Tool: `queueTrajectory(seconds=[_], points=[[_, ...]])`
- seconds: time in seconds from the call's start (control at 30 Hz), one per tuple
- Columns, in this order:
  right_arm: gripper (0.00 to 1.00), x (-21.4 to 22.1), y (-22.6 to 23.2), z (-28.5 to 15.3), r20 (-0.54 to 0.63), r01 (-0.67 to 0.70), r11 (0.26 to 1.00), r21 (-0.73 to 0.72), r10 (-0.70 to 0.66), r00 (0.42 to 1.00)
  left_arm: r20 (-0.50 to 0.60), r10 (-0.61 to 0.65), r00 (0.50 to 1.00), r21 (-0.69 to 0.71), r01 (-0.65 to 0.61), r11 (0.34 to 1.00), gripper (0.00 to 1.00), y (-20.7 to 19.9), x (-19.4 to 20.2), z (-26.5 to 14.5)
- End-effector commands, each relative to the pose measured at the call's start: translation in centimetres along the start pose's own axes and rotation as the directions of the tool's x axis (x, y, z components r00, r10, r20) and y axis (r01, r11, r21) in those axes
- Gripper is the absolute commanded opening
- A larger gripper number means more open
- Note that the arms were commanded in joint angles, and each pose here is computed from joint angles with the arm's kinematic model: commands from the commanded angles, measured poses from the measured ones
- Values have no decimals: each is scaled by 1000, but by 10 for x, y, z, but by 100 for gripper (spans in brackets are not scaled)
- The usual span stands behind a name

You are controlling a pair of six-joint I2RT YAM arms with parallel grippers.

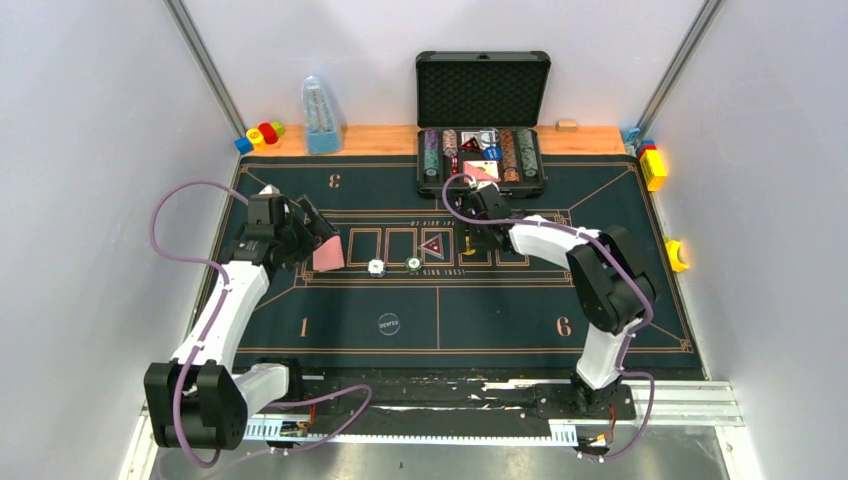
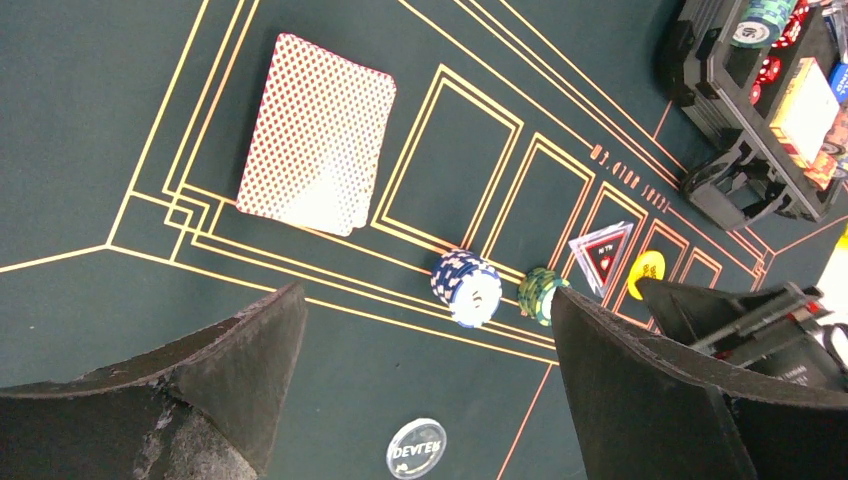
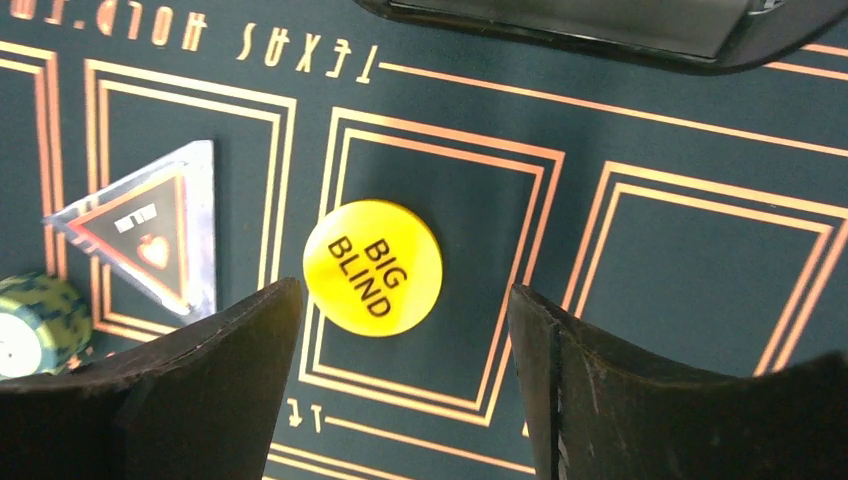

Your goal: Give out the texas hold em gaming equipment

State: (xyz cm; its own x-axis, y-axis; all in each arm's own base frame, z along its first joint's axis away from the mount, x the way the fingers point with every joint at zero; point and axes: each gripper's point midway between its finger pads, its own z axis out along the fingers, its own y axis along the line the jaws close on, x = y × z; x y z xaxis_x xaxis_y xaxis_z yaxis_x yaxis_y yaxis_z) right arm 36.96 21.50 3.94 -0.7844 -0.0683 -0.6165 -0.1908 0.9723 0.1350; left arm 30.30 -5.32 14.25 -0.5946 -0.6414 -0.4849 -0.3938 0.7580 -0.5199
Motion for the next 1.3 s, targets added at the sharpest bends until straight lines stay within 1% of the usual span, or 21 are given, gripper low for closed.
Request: queueTrajectory(seconds=[0.0,0.1,0.23,0.3,0.33,0.37,0.4,0.5,0.63,0.7,0.77,0.8,0.83,0.9,0.93,0.97,1.0,1.03,1.1,1.17,1.27], points=[[76,-4,6,11,-24,21,1000,22,-21,1000,35,46,998,22,-47,999,100,-4,-4,-6],[77,0,11,16,-29,71,997,40,-70,997,48,50,998,24,-52,998,100,-5,-7,-8],[74,9,3,20,-52,70,993,92,-65,997,40,45,998,30,-46,998,100,-6,-6,-7],[69,12,2,22,-64,73,992,99,-66,996,37,43,998,27,-44,999,100,-5,-5,-6],[63,13,2,23,-68,77,992,101,-70,995,36,43,998,27,-44,999,100,-5,-5,-7],[60,15,2,23,-73,85,991,103,-78,994,35,42,999,27,-43,999,100,-6,-5,-7],[58,16,1,24,-73,93,989,113,-85,994,32,41,999,28,-42,999,100,-6,-4,-7],[56,20,0,27,-87,127,983,135,-116,989,25,53,998,34,-54,998,100,-6,-4,-7],[44,24,3,29,-111,155,979,134,-141,984,4,67,998,32,-67,997,100,-5,0,-6],[39,23,5,26,-106,154,979,130,-141,984,-11,72,997,59,-72,996,100,-10,2,-6],[36,16,7,16,-82,152,981,121,-143,986,-28,78,997,105,-74,992,100,-18,5,-6],[35,11,9,9,-65,153,981,115,-146,987,-57,87,995,155,-77,985,100,-26,11,-7],[34,6,12,1,-44,156,982,106,-152,987,-56,95,994,198,-82,977,100,-34,11,-6],[33,-4,20,-18,-3,178,982,61,-178,984,-130,122,984,359,-69,931,100,-60,26,-13],[31,-7,27,-28,13,206,978,27,-206,978,-137,121,983,412,-55,910,100,-70,27,-11],[31,-10,36,-39,34,237,971,-20,-236,971,-189,149,971,490,-38,871,100,-84,39,-18],[31,-12,48,-50,57,285,956,-70,-282,958,-203,154,967,538,-21,843,100,-94,42,-17],[31,-12,60,-60,81,335,936,-111,-327,941,-243,190,951,589,-11,808,100,-106,54,-23],[31,-7,87,-81,136,441,876,-196,-421,897,-289,238,927,636,0,772,99,-120,69,-25],[30,0,114,-102,194,518,804,-290,-481,855,-326,286,901,666,4,746,98,-130,84,-27],[30,6,145,-127,261,572,712,-406,-510,820,-356,340,870,700,8,714,94,-139,101,-27]])
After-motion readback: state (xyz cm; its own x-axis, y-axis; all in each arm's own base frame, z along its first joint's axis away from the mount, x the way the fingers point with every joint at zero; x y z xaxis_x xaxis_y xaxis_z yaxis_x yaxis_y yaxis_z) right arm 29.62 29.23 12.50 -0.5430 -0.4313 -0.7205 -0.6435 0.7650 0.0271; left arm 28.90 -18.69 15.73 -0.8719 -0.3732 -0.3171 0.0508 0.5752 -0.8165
